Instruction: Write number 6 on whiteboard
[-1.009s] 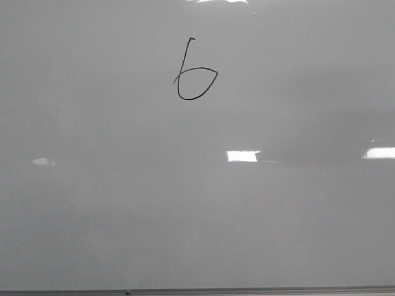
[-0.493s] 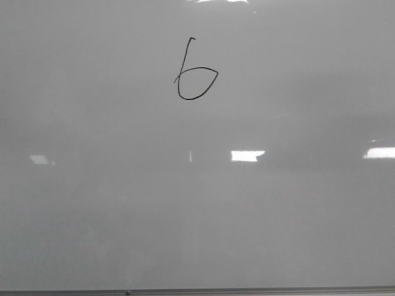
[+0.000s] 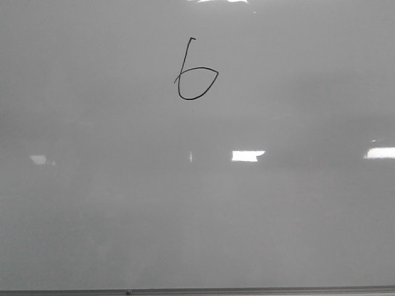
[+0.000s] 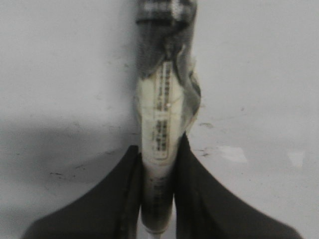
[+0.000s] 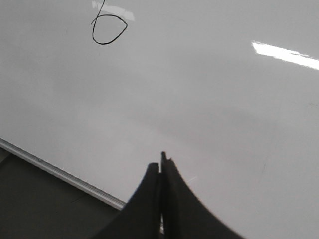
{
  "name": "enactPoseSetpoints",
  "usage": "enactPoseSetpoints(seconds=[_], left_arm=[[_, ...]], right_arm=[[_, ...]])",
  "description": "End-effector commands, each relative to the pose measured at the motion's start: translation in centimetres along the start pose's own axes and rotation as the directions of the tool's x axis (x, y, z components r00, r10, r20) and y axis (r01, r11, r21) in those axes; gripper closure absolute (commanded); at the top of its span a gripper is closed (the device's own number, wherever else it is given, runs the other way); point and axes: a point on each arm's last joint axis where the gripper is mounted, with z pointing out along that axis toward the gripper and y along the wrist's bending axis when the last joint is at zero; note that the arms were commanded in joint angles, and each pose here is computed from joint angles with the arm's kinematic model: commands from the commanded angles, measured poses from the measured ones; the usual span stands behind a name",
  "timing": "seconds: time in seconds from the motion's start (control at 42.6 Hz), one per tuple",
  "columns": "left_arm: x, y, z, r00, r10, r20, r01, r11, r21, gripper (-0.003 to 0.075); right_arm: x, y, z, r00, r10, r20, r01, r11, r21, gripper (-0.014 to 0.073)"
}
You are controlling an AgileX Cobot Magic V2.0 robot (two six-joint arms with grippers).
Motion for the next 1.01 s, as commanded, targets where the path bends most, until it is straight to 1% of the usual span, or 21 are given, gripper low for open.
enactPoseSetpoints(seconds=[0.0, 0.094, 0.164, 0.423, 0.587, 0.728, 0.869, 0.986], left_arm=[[-2.1, -0.1, -0.6, 0.992, 0.000, 0.127, 0.000, 1.000, -0.002, 0.0504], [-2.1, -0.1, -0.6, 0.992, 0.000, 0.129, 0.000, 1.000, -0.002, 0.0426], [-2.1, -0.1, -0.6, 0.992, 0.000, 0.129, 0.000, 1.000, -0.002, 0.0384], [-2.1, -0.1, -1.0, 0.993, 0.002, 0.115, -0.002, 1.000, 0.000, 0.0288], [-2.3, -0.1, -1.8, 0.994, 0.018, 0.107, -0.018, 1.000, 0.001, 0.0276], [-2.2, -0.1, -3.9, 0.993, 0.017, 0.116, -0.018, 1.000, 0.005, 0.0277], [-1.3, -0.2, -7.6, 0.980, 0.020, 0.196, -0.021, 1.000, 0.008, 0.0281], [-0.2, -0.6, -11.4, 0.954, 0.029, 0.299, -0.038, 0.999, 0.024, 0.0293]], right_arm=[[-1.5, -0.2, -0.3, 0.995, -0.007, 0.097, 0.004, 1.000, 0.025, 0.0660], [-1.5, -0.2, -0.3, 0.995, -0.007, 0.097, 0.004, 1.000, 0.025, 0.0660], [-1.5, -0.2, -0.3, 0.995, -0.007, 0.098, 0.004, 1.000, 0.026, 0.0660], [-1.5, -0.2, -0.3, 0.995, -0.007, 0.098, 0.004, 1.000, 0.026, 0.0660], [-1.5, -0.2, -0.3, 0.995, -0.007, 0.098, 0.004, 1.000, 0.026, 0.0660], [-1.5, -0.2, -0.3, 0.995, -0.007, 0.098, 0.004, 1.000, 0.026, 0.0660], [-1.6, -0.2, -0.5, 0.994, -0.008, 0.113, 0.005, 1.000, 0.028, 0.0660], [-1.8, -0.3, -1.0, 0.986, -0.011, 0.164, 0.005, 0.999, 0.037, 0.0660]])
